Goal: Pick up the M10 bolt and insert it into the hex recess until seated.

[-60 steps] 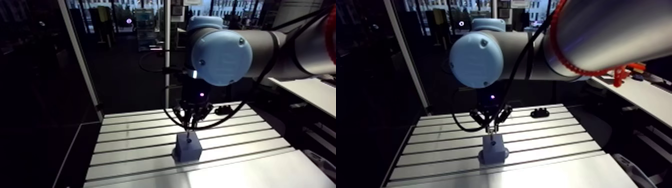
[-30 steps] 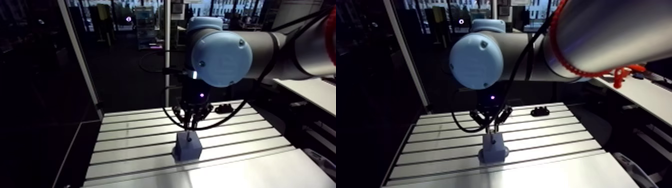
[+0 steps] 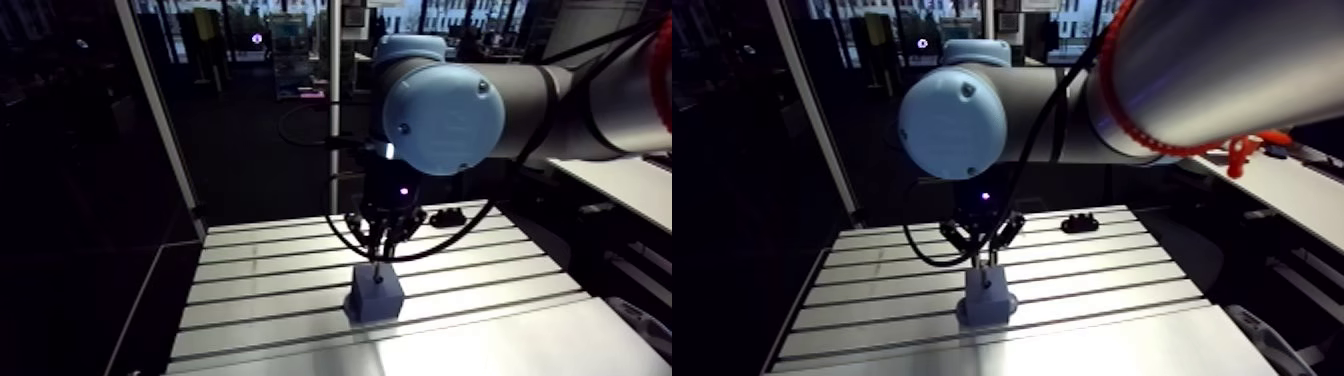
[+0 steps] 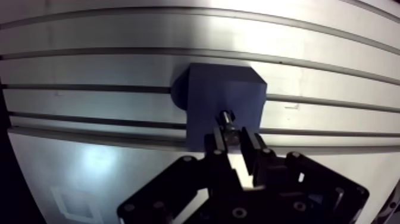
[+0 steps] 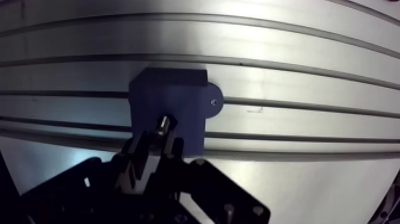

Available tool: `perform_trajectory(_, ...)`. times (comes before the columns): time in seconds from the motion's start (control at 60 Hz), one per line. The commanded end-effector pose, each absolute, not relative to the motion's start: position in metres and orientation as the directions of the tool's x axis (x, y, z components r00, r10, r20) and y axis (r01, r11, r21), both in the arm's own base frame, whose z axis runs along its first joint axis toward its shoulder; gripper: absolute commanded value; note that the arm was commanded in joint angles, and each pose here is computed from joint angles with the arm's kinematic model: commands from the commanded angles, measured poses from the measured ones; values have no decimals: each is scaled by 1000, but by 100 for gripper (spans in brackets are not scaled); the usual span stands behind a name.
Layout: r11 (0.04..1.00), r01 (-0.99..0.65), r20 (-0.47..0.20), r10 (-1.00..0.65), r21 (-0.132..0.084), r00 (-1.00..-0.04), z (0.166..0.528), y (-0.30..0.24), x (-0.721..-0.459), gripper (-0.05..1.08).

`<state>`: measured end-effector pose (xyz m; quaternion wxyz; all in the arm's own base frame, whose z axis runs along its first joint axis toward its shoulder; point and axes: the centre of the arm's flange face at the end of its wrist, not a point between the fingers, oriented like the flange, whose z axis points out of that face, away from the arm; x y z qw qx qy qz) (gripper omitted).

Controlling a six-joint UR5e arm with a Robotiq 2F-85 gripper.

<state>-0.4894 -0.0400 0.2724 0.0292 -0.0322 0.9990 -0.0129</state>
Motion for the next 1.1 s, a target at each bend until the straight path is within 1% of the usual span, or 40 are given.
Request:
perform_trajectory(0.017,998,-64,-60,-66,-28,-996,271,-40,-489,104)
perform_trajectory(0.567,997,-71,-63,-73,-29,-995,269,-40,-489,104)
perform_trajectory(0.75,997,-70,-69,-72,-33,-995,266,-39,-489,104)
perform_trajectory(0.933,997,-73,-56,-74,-28,-996,266,-39,-491,104)
perform_trajectory(1.1,997,-73,-60,-75,-29,-995,264,-39,-492,104)
